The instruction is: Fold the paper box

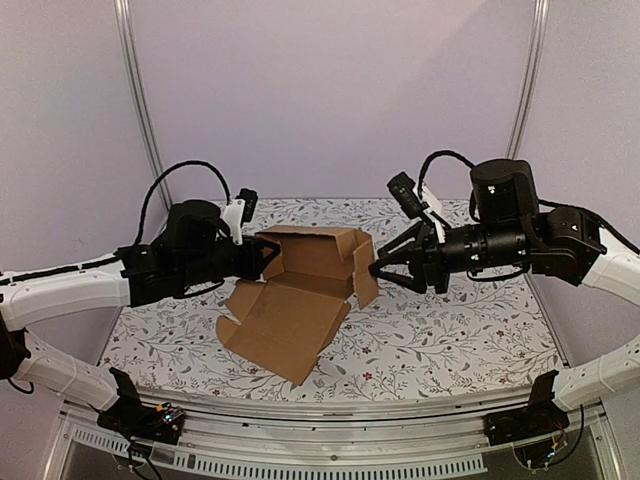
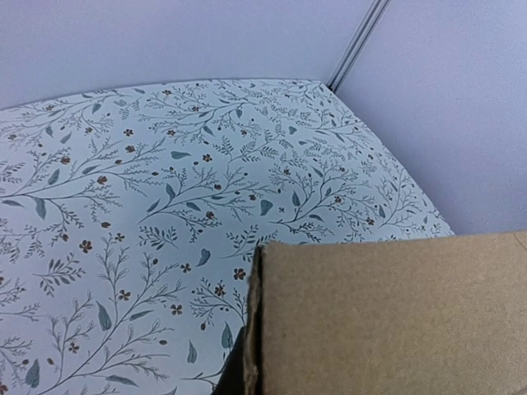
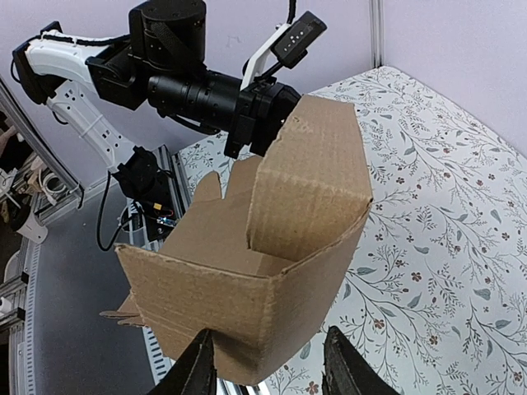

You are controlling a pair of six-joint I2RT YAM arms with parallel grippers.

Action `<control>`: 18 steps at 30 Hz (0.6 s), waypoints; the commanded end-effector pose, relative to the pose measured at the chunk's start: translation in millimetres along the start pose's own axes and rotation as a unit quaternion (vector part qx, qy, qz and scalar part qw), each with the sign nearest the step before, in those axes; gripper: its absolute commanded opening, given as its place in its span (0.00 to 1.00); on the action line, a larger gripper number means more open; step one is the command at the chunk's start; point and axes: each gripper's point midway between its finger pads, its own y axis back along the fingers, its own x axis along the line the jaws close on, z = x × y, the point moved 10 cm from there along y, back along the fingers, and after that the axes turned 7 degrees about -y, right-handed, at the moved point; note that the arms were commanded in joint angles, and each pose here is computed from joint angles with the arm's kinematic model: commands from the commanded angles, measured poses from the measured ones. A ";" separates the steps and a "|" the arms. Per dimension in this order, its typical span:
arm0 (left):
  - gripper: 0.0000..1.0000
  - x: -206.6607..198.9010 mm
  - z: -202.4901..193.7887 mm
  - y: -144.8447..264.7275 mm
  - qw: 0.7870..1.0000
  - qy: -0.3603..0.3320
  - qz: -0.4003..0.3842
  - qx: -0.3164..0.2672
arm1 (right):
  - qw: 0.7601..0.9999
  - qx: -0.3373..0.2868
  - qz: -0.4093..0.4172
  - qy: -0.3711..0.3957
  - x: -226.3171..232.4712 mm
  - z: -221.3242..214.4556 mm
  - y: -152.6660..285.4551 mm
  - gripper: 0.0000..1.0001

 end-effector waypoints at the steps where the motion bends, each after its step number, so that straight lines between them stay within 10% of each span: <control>1: 0.00 2.2 1.3 4.6 1.000 -0.005 -0.004 -0.012 | 0.999 -0.032 0.019 -0.008 4.1 16.0 -3.2 0.43; 18: 0.00 4.6 2.8 6.4 1.000 -0.002 0.012 -0.019 | 0.998 -0.023 -0.015 -0.052 -6.7 12.4 -35.5 0.48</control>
